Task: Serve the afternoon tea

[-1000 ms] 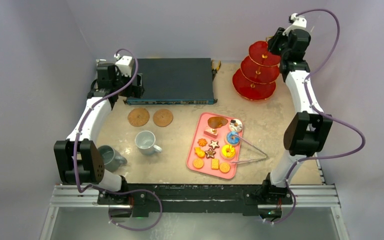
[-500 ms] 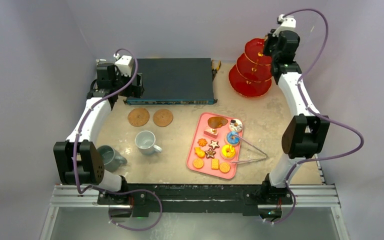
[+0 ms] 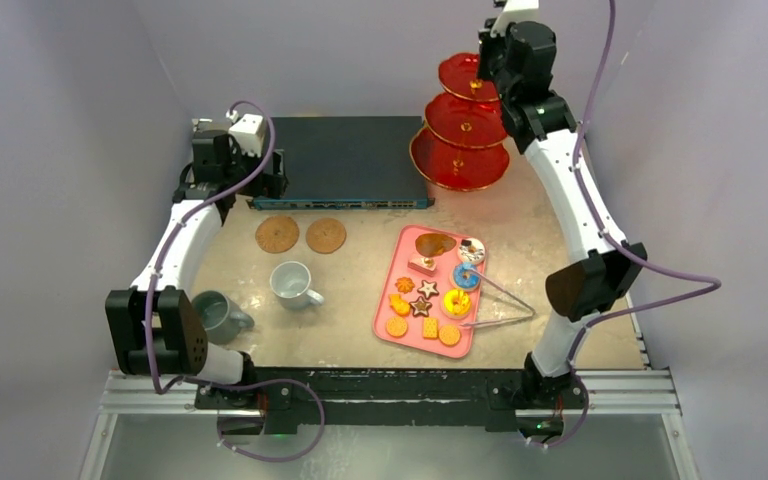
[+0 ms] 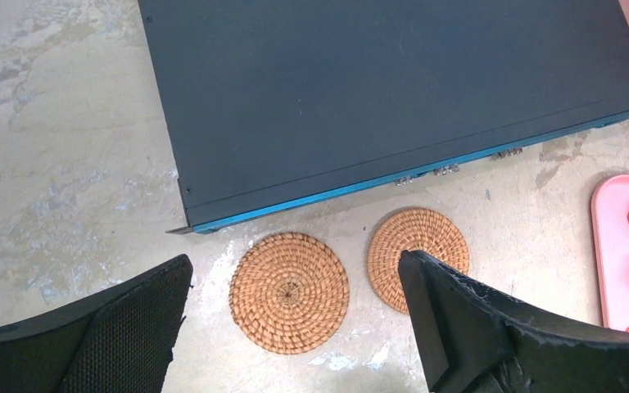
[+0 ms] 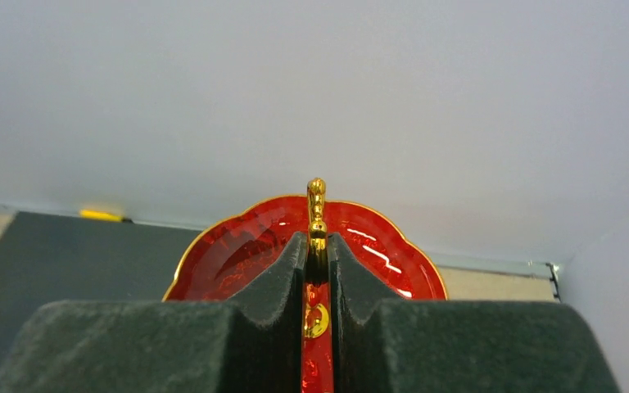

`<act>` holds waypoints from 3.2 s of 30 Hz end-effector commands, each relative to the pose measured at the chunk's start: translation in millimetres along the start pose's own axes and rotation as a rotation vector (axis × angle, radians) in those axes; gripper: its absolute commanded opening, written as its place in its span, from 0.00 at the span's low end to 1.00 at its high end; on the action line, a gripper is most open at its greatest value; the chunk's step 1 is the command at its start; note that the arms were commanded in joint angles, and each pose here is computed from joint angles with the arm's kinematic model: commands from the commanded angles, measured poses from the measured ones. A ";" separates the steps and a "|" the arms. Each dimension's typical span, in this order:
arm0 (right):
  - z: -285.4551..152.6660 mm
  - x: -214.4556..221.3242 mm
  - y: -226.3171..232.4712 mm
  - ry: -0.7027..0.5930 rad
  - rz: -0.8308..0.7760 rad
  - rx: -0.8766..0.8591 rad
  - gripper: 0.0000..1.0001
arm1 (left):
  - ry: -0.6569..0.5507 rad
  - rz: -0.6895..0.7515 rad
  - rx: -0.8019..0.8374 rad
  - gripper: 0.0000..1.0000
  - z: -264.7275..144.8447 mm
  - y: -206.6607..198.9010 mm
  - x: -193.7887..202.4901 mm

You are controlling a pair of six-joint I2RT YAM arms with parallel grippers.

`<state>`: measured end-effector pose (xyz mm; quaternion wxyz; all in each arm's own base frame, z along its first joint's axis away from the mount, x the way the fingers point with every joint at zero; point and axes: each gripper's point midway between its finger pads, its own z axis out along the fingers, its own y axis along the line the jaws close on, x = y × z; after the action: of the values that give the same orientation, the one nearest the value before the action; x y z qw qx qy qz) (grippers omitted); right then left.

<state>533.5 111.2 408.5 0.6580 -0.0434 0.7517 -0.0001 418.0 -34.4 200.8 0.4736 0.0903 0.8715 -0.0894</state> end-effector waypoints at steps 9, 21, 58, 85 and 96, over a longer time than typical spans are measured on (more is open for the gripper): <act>-44.2 -94.6 49.9 -0.228 0.064 -0.124 0.00 | -0.070 -0.001 -0.002 0.99 -17.3 -4.3 -15.5; -49.8 -109.9 95.5 -0.280 0.079 -0.205 0.00 | -0.044 -0.009 -0.019 0.99 -14.6 -1.8 -2.6; 0.5 -58.1 194.1 -0.371 0.114 -0.389 0.00 | -0.059 -0.114 -0.067 0.99 -3.8 7.4 -22.6; -6.7 -21.5 212.1 -0.347 0.049 -0.435 0.71 | -0.043 -0.094 -0.065 0.99 -5.6 7.2 -18.7; -51.2 -5.2 173.5 -0.212 0.045 -0.373 0.99 | -0.024 -0.073 -0.051 0.99 -12.5 4.1 -16.0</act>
<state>497.9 307.1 401.1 0.7217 -0.1675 0.6492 0.1722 414.9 -27.6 190.8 0.4541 0.0307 0.8863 -0.0857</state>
